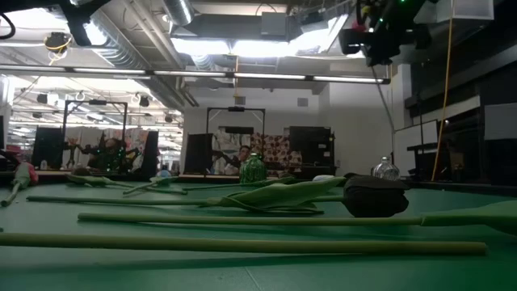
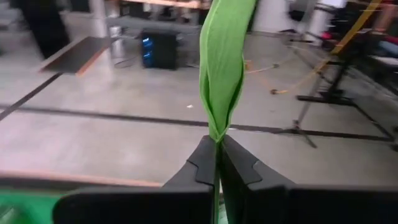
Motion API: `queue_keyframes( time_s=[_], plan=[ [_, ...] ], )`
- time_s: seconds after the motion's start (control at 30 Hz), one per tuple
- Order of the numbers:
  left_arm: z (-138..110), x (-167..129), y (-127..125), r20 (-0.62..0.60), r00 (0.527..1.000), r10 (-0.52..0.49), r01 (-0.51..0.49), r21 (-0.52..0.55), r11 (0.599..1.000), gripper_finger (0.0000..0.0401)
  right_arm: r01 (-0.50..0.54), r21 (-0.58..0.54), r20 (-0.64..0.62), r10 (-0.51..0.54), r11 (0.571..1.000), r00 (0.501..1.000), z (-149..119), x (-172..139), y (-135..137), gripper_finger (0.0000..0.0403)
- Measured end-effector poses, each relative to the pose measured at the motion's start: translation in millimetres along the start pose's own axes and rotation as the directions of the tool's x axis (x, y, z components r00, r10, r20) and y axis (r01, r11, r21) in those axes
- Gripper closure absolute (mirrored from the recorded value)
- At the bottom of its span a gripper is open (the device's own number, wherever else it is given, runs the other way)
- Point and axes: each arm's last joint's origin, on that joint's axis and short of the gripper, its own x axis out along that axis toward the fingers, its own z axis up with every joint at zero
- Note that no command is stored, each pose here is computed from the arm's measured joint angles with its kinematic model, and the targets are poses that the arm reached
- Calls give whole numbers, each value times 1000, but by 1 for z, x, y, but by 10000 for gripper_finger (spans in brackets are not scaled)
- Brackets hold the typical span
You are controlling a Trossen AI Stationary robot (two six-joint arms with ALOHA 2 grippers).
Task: Sort flowers into vase by color
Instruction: Put the pink tulip into the top transparent vase
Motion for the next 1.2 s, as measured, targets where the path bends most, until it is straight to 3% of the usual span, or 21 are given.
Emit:
queue_keyframes(
  time_s=[0.17, 0.3, 0.43, 0.6, 0.7, 0.83, 1.03, 1.2],
  plan=[
    [0, 0, 0, 8, 1000, 17, -17, 29, 999, 168, 132, 53, 23, -134, 990, 991, -1, 25, -14, 399],
    [1, 0, 1, 20, 999, 40, -41, 44, 998, 168, 177, 102, 30, -181, 979, 983, -6, 45, -18, 399],
    [1, 0, 2, 31, 997, 64, -65, 45, 997, 168, 94, 101, 62, -100, 990, 993, -2, 57, -14, 400],
    [1, 0, 2, 38, 996, 80, -82, 63, 995, 168, -68, 5, 176, 67, 998, 982, 20, 66, -9, 400],
    [1, 0, 2, 38, 996, 80, -83, 78, 993, 168, -96, -39, 203, 102, 995, 974, 27, 74, -15, 401],
    [1, 0, 2, 38, 996, 82, -85, 95, 992, 168, -153, -19, 227, 153, 988, 962, 36, 82, -31, 400],
    [1, 0, 3, 55, 992, 115, -120, 96, 988, 168, -225, 45, 338, 197, 973, 920, 18, 88, -59, 401],
    [1, 0, 4, 56, 991, 120, -127, 141, 982, 168, -226, 31, 376, 198, 974, 905, -6, 86, -73, 401]
  ],
)
